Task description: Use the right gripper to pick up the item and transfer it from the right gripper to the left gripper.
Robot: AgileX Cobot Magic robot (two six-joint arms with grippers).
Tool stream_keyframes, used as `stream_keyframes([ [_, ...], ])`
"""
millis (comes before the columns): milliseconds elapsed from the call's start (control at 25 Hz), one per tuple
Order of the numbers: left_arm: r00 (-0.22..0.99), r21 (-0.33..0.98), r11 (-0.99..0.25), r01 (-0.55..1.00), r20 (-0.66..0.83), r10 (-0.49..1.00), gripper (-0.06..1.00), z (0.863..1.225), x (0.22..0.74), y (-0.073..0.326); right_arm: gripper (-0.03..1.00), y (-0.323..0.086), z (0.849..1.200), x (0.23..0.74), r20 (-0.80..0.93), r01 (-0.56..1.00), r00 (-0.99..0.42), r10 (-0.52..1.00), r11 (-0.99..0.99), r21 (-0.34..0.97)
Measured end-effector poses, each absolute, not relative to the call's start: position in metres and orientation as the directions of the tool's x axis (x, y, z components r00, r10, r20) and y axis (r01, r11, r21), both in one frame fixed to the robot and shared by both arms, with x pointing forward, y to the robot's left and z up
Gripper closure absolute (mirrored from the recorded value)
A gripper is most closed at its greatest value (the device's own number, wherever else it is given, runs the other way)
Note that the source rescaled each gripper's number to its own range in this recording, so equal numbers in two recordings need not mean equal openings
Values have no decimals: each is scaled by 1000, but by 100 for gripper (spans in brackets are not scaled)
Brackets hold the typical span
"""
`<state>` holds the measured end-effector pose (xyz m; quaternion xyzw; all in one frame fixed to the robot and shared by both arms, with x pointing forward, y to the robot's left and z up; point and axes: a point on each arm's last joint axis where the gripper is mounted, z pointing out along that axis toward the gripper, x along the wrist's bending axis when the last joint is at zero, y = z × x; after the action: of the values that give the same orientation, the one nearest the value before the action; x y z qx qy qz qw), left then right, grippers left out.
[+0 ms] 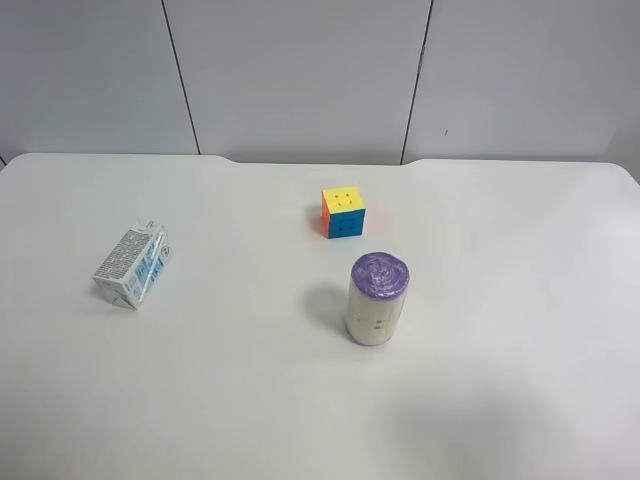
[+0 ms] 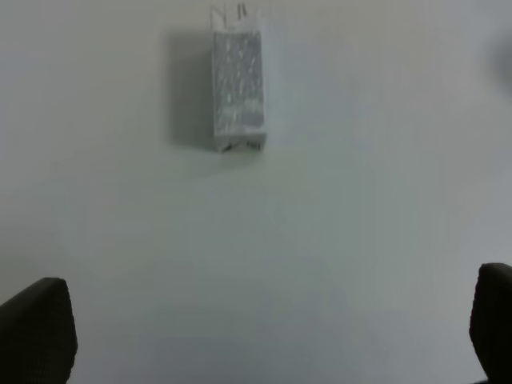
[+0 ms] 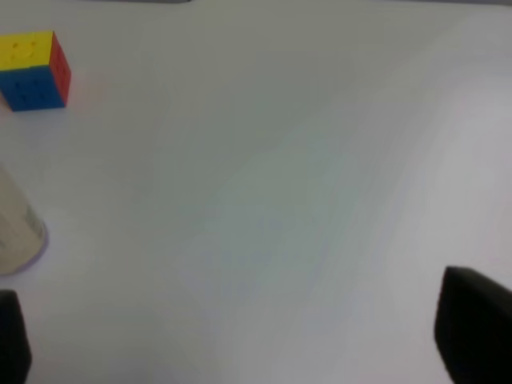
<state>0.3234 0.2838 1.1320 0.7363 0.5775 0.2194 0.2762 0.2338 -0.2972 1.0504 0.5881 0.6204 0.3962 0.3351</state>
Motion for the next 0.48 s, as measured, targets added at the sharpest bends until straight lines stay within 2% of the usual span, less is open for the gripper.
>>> stream_keyframes([
  [240,202,745,-123,656,-16,979,-5,1095,264,293,-3,-297,1050,234,50,464,-84,995,-6,886],
  [480,200,818,-104,565,-13,980,-5,1061,231,297,-3,-297,1050,234,50,464,-84,995,-6,886],
])
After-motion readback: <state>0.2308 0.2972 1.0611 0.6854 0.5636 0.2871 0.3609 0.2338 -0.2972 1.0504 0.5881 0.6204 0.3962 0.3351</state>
